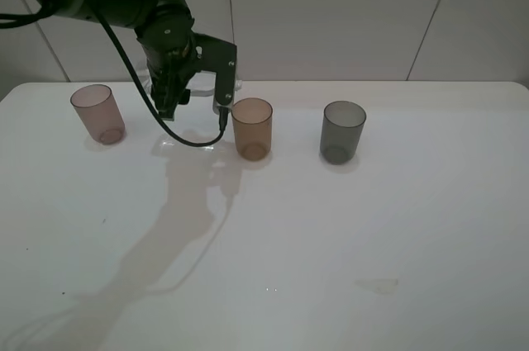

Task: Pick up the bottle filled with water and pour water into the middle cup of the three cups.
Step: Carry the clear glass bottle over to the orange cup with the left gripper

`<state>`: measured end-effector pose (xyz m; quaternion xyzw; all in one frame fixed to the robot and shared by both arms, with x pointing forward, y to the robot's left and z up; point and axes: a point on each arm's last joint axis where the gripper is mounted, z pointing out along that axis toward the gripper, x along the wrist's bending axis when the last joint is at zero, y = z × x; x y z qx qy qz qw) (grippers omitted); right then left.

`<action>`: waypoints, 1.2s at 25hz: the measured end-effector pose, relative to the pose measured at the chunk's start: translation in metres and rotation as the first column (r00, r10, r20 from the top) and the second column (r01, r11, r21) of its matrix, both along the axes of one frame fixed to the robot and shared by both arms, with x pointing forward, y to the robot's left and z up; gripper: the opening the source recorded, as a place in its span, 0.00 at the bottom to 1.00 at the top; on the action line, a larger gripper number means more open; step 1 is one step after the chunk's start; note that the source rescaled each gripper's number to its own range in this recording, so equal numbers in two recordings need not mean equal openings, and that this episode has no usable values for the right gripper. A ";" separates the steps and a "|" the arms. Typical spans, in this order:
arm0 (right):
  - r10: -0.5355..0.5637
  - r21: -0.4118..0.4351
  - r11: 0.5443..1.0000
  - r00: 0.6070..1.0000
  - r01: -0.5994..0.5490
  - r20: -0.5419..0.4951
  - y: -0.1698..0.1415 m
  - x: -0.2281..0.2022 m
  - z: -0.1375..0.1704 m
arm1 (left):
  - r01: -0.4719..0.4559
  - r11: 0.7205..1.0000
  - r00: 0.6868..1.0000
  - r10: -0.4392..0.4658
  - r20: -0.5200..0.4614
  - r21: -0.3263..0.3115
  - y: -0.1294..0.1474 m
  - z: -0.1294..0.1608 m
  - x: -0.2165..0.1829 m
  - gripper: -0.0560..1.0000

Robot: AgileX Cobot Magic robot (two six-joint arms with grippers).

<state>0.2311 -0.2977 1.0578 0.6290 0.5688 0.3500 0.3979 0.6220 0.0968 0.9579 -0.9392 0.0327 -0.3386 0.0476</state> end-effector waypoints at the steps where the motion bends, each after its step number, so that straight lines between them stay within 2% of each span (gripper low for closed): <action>1: 0.000 0.000 1.000 1.000 0.000 0.000 0.000 0.000 0.000 | 0.008 1.000 1.000 -0.008 0.007 0.003 0.000 0.000 0.001 0.07; 8: 0.000 0.000 1.000 1.000 0.000 0.000 0.000 0.000 0.000 | 0.046 0.998 0.998 -0.048 0.036 0.045 0.000 0.003 0.002 0.07; 19: 0.000 0.000 1.000 1.000 0.000 0.000 0.000 0.000 0.000 | 0.080 0.994 0.995 -0.084 0.054 0.069 -0.004 0.004 0.002 0.07; 26: 0.000 0.000 1.000 1.000 0.000 0.000 0.000 0.000 0.000 | 0.130 0.984 0.986 -0.141 0.091 0.117 -0.006 0.007 0.005 0.07; 30: 0.000 0.000 1.000 1.000 0.000 0.000 0.000 0.000 0.000 | 0.156 0.981 0.980 -0.168 0.106 0.116 -0.008 0.008 0.006 0.07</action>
